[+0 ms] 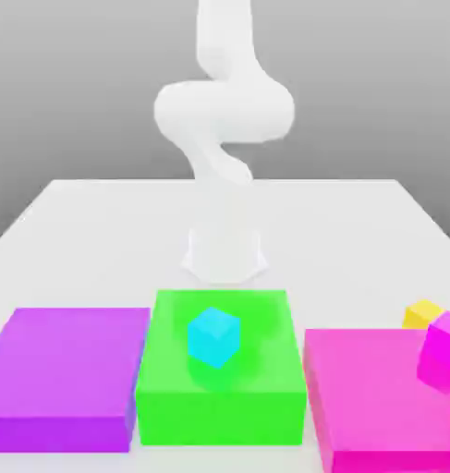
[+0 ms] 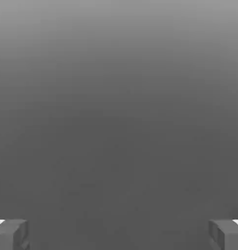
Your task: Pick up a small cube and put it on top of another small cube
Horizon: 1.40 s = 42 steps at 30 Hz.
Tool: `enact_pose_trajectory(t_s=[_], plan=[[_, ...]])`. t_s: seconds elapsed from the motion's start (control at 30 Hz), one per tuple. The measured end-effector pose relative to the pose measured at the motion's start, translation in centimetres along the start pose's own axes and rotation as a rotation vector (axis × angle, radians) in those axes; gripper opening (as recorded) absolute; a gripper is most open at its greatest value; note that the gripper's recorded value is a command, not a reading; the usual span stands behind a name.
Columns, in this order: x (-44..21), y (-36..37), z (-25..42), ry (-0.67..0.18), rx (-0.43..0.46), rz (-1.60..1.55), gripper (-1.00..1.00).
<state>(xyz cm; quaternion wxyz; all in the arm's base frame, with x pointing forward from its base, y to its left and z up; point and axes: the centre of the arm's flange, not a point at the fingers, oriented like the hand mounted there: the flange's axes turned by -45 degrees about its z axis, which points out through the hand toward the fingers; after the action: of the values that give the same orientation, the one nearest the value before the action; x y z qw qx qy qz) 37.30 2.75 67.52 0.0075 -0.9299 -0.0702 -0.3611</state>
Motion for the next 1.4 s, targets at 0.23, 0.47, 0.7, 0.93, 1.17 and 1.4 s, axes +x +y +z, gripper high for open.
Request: enact_pose_trajectory(t_s=[0.23, 0.47, 0.7, 0.93, 1.17, 1.4], plan=[[-3.1, -9.5, 11.6, -0.146, 0.191, -0.409, 0.0], [-10.5, -20.1, 19.9, -0.258, 0.371, -0.828, 0.0], [-21.6, -29.2, 24.9, -0.347, 0.54, -1.261, 0.0], [-35.1, -35.4, 26.6, -0.412, 0.704, -1.727, 0.0], [-42.5, -36.0, 30.9, -0.438, 0.747, -1.869, 0.0], [-43.7, -36.0, 32.0, -0.441, 0.75, -1.87, -1.0]])
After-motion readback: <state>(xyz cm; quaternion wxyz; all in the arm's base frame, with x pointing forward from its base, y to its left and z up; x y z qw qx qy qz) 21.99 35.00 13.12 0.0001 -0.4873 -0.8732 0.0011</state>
